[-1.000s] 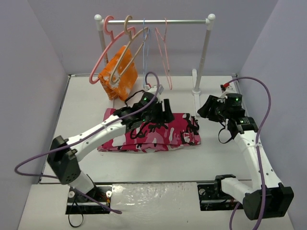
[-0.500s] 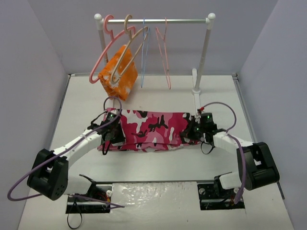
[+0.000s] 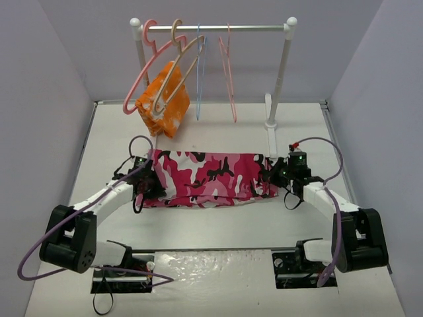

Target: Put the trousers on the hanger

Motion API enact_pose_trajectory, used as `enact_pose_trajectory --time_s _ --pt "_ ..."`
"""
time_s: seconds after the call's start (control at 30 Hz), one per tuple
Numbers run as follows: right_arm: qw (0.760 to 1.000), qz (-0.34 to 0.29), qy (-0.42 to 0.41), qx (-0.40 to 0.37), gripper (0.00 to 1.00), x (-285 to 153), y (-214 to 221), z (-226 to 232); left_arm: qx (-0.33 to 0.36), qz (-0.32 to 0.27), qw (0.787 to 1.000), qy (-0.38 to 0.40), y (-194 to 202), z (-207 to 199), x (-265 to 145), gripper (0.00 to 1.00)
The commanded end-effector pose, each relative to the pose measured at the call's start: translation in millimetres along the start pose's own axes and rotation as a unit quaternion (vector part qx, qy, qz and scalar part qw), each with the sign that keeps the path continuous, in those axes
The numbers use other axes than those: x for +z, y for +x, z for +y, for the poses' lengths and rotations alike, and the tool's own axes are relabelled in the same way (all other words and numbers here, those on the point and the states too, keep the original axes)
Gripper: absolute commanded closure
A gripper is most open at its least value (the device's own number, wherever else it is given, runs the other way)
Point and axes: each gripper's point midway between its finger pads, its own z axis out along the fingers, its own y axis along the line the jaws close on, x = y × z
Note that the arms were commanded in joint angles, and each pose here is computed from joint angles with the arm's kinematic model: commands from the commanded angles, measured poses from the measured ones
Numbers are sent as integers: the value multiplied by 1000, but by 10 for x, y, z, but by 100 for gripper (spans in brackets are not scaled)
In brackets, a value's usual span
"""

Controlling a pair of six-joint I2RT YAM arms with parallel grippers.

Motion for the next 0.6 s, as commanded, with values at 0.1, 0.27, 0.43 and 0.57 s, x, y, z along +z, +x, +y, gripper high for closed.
enact_pose_trajectory --time_s 0.1,0.27,0.43,0.57 --pt "977 -13 -186 -103 95 -220 -177 1278 22 -89 993 81 -776 -438 -484 99" --pt "952 46 -271 -133 94 -74 319 1878 -3 -73 996 55 -841 -186 -267 100" --pt "926 110 -317 -174 97 152 959 2156 -34 -62 997 23 -779 96 -64 100" --pt "925 149 -301 -178 100 392 1364 1879 -50 -49 998 -5 -646 283 50 100"
